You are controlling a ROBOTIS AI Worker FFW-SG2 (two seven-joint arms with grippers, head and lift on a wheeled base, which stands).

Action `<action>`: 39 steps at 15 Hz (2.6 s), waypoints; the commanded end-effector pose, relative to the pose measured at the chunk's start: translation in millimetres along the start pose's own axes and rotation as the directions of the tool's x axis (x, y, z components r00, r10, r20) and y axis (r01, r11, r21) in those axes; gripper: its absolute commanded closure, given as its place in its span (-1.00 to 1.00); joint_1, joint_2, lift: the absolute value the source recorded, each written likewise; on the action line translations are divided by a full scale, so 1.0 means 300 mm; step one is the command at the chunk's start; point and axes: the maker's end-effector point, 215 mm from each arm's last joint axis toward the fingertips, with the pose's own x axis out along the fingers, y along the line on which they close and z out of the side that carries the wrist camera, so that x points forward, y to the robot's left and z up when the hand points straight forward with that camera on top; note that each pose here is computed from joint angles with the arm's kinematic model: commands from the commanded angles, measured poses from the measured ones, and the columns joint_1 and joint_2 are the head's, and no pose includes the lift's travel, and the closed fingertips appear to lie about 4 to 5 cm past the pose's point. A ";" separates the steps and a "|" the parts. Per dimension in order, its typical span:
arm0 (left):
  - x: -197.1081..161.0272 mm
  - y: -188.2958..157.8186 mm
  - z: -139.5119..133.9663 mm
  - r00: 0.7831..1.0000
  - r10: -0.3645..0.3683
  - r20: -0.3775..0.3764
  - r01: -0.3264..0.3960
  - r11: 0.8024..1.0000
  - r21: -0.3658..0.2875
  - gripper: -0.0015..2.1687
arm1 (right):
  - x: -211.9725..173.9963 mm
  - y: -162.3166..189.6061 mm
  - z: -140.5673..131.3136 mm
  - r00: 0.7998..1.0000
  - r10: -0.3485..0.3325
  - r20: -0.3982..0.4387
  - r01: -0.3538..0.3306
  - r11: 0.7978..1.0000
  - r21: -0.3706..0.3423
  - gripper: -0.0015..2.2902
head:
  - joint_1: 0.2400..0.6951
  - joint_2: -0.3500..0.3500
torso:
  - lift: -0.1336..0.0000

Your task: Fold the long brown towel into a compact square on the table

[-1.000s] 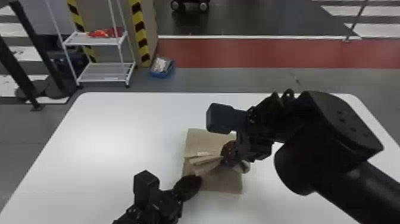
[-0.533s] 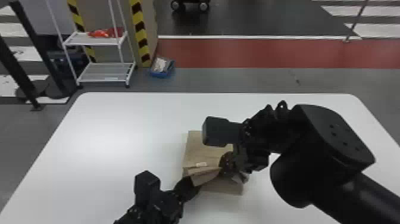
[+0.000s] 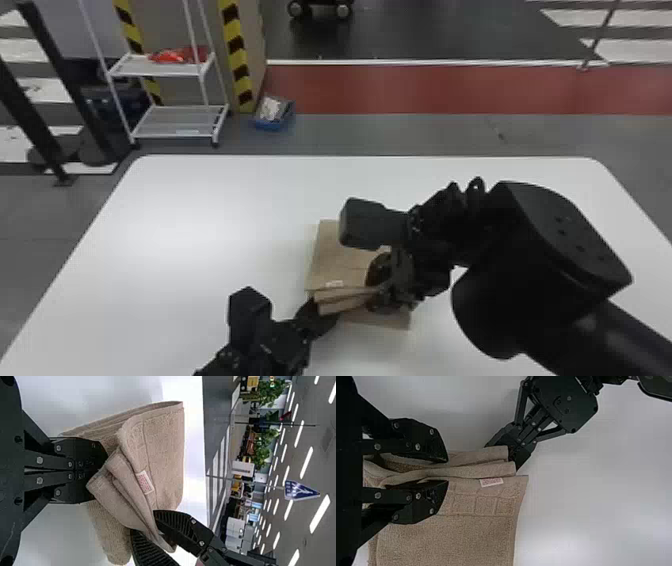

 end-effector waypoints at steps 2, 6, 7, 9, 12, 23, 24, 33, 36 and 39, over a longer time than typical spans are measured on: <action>0.000 -0.003 0.001 1.000 -0.001 0.002 0.001 1.000 -0.002 0.98 | -0.051 -0.004 0.054 0.997 0.007 0.080 -0.011 0.999 0.052 -0.48 | 1.00 0.07 | -0.84; -0.003 -0.005 0.001 1.000 -0.003 0.003 0.003 1.000 -0.002 0.98 | -0.087 -0.025 0.079 0.985 0.017 0.169 -0.039 0.991 0.128 -0.49 | 1.00 0.11 | -0.84; -0.005 -0.008 -0.005 1.000 -0.005 0.001 0.005 1.000 -0.003 0.98 | -0.087 -0.036 0.070 0.985 0.011 0.171 -0.035 0.990 0.138 -0.33 | 1.00 0.11 | -0.84; -0.007 -0.011 -0.005 1.000 -0.007 0.002 0.007 1.000 -0.003 0.98 | -0.075 -0.070 0.033 0.984 0.003 0.175 -0.037 0.981 0.192 0.46 | 1.00 0.11 | -0.84; -0.012 -0.012 -0.003 1.000 -0.006 0.004 0.006 1.000 -0.003 0.98 | -0.044 -0.121 -0.053 0.993 -0.028 0.115 0.004 0.980 0.201 0.85 | 1.00 0.06 | -0.84; -0.020 -0.014 -0.011 1.000 -0.013 -0.011 0.013 1.000 -0.012 0.98 | -0.003 0.025 -0.121 0.996 0.011 0.085 -0.028 0.980 0.199 0.86 | 1.00 -0.03 | -0.84; -0.019 -0.016 -0.011 1.000 -0.015 -0.010 0.015 1.000 -0.012 0.98 | 0.004 0.033 -0.136 0.997 0.011 0.074 -0.026 0.979 0.202 0.86 | 1.00 -0.03 | -0.84; -0.034 -0.039 -0.006 1.000 -0.016 -0.007 0.016 1.000 -0.010 0.98 | 0.012 0.041 -0.188 0.999 -0.008 0.031 0.002 0.982 0.191 0.86 | 1.00 -0.12 | -0.84; -0.067 -0.031 -0.029 0.997 -0.002 -0.083 0.003 1.000 0.013 0.96 | 0.013 0.039 -0.187 0.999 -0.009 0.033 0.003 0.983 0.184 0.86 | 1.00 -0.14 | -0.84; -0.106 -0.061 -0.051 0.988 -0.061 -0.145 0.059 0.998 -0.014 -0.35 | 0.016 0.041 -0.171 0.999 -0.006 0.044 -0.002 0.984 0.179 0.86 | 1.00 -0.12 | -0.84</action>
